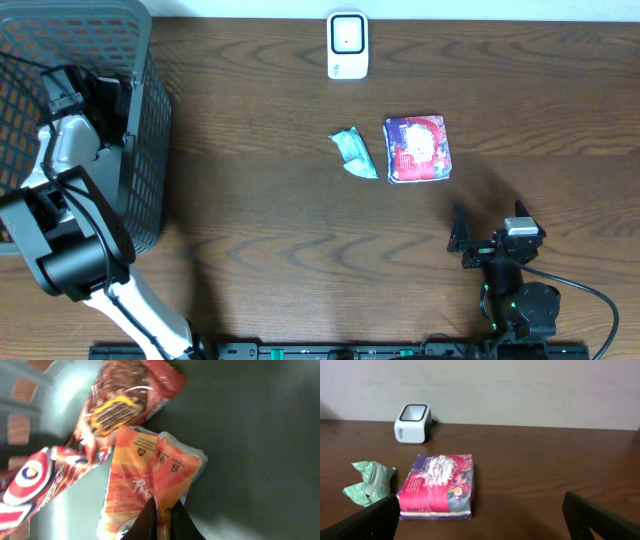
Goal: Scan the item barcode
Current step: 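Reach the left gripper into the basket and grasp the orange packet, then carry the orange packet out and place it beside the green packet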
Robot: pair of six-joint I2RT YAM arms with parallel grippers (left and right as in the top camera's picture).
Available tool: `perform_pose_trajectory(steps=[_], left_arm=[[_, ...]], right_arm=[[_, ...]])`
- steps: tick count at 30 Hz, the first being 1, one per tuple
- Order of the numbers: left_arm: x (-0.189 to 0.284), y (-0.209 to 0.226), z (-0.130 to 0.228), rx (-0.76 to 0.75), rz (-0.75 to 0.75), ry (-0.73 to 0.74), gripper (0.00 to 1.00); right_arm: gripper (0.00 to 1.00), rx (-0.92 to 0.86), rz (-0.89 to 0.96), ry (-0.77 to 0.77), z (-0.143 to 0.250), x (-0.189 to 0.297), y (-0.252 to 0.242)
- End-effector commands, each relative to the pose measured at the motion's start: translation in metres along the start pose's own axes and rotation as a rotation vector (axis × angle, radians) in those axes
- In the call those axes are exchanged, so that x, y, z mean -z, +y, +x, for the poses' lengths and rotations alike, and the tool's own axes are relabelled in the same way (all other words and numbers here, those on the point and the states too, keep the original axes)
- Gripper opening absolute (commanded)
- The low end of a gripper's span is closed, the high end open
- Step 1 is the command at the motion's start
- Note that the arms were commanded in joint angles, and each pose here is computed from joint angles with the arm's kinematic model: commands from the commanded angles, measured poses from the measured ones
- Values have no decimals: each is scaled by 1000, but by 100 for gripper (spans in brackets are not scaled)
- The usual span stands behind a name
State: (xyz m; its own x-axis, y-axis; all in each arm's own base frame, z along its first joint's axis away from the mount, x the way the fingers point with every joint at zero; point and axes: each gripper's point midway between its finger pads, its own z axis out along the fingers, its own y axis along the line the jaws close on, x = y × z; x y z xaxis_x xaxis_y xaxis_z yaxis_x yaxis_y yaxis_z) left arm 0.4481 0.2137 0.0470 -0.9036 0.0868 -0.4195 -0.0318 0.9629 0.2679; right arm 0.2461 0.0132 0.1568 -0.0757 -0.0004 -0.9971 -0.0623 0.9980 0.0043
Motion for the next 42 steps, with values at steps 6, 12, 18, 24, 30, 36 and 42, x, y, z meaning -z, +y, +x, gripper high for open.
perform_pose_trajectory(steps=[6, 12, 18, 24, 30, 36, 42], left_arm=[[168, 50, -102, 520, -19, -504, 7], [308, 14, -146, 573, 340, -849, 7], [411, -50, -139, 748, 728, -880, 7], [421, -155, -124, 613, 918, -676, 7], [374, -243, -99, 507, 832, -425, 8], [302, -303, -72, 423, 612, -232, 7], [233, -368, -37, 307, 509, -38, 7]], right_arm=[[99, 14, 2, 0, 0, 0, 0], [99, 14, 2, 0, 0, 0, 0], [99, 14, 2, 0, 0, 0, 0], [99, 14, 2, 0, 0, 0, 0], [99, 14, 2, 0, 0, 0, 0], [99, 14, 2, 0, 0, 0, 0], [99, 14, 2, 0, 0, 0, 0]])
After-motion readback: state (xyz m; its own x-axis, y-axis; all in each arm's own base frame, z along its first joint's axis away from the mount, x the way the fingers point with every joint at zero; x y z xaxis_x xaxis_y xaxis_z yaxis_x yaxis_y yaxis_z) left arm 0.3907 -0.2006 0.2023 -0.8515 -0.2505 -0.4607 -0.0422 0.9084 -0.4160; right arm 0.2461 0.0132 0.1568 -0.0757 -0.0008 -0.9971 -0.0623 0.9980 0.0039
